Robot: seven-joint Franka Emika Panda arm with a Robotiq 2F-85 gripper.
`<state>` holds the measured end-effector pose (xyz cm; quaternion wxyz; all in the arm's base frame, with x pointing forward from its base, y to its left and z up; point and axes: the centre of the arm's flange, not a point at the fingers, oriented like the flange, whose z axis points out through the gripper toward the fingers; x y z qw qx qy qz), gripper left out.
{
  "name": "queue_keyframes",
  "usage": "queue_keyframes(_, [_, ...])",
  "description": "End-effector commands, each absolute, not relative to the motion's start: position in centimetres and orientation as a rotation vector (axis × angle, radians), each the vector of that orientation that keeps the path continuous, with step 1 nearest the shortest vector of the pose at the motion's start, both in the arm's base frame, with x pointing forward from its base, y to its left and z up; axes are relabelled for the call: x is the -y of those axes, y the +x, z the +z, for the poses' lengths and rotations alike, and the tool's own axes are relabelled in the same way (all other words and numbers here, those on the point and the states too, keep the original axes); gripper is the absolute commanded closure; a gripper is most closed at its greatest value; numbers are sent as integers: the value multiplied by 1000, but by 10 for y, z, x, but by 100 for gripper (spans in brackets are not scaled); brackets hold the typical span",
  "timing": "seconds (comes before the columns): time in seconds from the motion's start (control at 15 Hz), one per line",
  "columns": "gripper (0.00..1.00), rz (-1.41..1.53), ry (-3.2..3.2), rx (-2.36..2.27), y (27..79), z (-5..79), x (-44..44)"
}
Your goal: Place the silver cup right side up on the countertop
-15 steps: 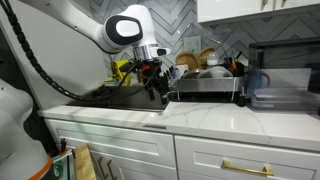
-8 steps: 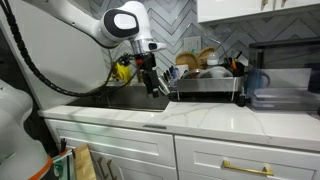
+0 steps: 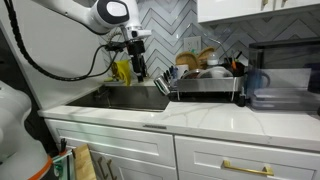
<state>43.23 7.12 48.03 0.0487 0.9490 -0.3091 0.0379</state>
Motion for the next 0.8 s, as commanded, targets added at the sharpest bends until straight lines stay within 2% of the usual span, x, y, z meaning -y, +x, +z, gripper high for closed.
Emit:
queue_keyframes(0.0, [0, 135, 2854, 1123, 438, 479, -92])
queue_keyframes(0.47, [0, 134, 2866, 1042, 435, 483, -82])
queue_keyframes(0.73, [0, 264, 2922, 1034, 457, 479, -86])
